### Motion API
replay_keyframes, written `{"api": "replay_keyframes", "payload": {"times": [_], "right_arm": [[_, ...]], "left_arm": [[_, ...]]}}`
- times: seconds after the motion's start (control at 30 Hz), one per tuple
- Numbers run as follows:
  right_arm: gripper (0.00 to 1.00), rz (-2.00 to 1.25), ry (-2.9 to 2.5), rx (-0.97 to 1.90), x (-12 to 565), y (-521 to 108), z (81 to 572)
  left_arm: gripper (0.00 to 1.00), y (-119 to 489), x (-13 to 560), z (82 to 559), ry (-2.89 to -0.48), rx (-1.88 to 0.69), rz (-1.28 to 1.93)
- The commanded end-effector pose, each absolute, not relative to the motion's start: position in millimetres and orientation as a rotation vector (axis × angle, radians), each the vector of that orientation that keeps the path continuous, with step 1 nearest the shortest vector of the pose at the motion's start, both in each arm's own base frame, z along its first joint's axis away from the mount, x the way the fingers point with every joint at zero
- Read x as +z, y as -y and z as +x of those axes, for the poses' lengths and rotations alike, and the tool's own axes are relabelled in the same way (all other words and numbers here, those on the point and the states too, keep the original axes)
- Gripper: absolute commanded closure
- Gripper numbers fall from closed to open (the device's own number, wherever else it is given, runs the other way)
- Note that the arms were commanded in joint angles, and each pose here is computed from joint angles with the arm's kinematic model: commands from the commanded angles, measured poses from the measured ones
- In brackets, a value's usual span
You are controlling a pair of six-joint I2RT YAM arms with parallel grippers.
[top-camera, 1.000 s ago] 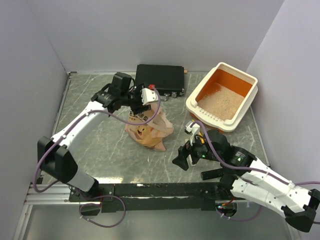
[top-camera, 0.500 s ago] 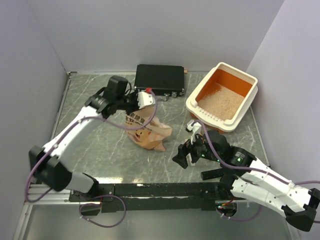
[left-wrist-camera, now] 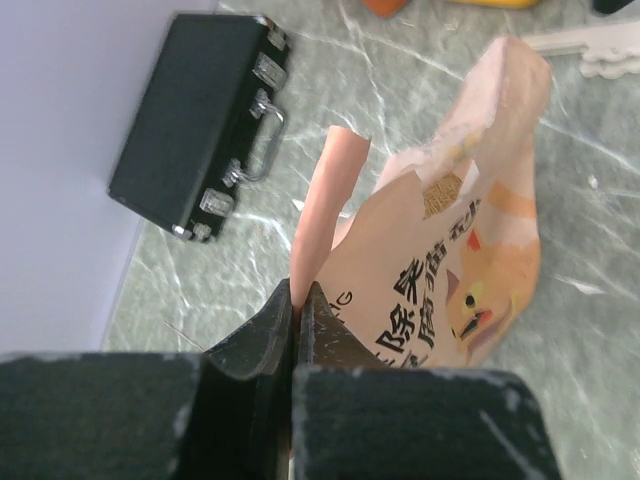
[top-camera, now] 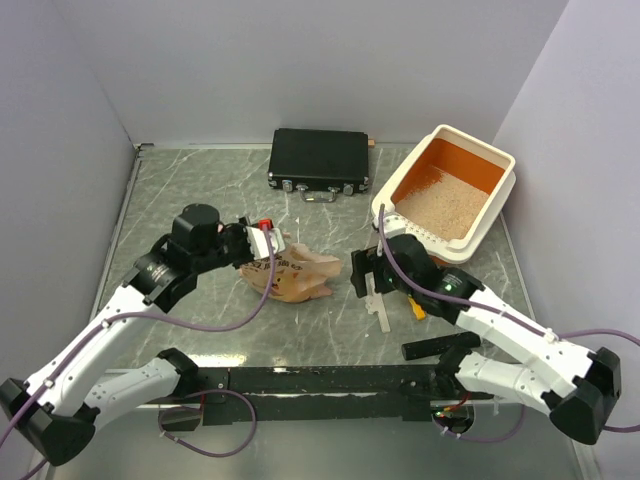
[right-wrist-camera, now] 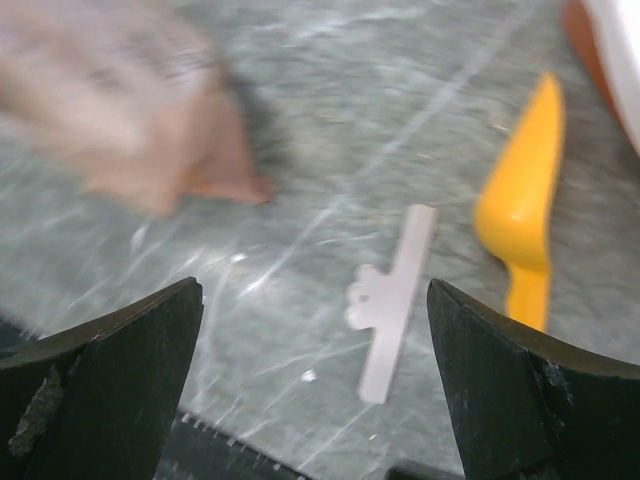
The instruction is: Fill the litter box with clean litter
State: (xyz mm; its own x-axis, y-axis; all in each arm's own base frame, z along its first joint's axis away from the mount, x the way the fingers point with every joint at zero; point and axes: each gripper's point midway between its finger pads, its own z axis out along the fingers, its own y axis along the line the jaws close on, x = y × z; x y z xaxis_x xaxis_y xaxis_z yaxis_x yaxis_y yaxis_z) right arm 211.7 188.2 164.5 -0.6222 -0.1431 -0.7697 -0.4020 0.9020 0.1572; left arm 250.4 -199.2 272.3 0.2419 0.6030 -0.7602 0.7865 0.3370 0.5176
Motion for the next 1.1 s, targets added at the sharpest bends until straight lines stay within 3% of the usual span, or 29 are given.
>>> {"api": "replay_keyframes", "payload": {"times": [0.0, 0.17, 0.27, 0.57, 0.77, 1.07], "right_arm": [[0.00, -0.170, -2.303, 0.248, 139, -156, 235], [0.00, -0.078, -2.398, 0.123, 106, -134, 245], [0.00, -0.050, -2.426, 0.070, 96, -127, 252], [0.00, -0.101, -2.460, 0.092, 84, -130, 282], [0.05, -0.149, -2.492, 0.086, 75, -133, 296], [0.44, -0.172, -2.535, 0.096, 69, -137, 294]], "left_arm": [[0.97, 205, 291, 256, -1.344, -0.200, 1.227], [0.71, 206, 277, 255, -1.359, -0.228, 1.201], [0.46, 209, 293, 250, -1.338, -0.282, 1.151], [0.28, 205, 337, 217, -1.343, -0.498, 0.919], [0.24, 195, 341, 192, -1.356, -0.626, 0.791], [0.23, 190, 330, 192, -1.481, -0.659, 0.716]]}}
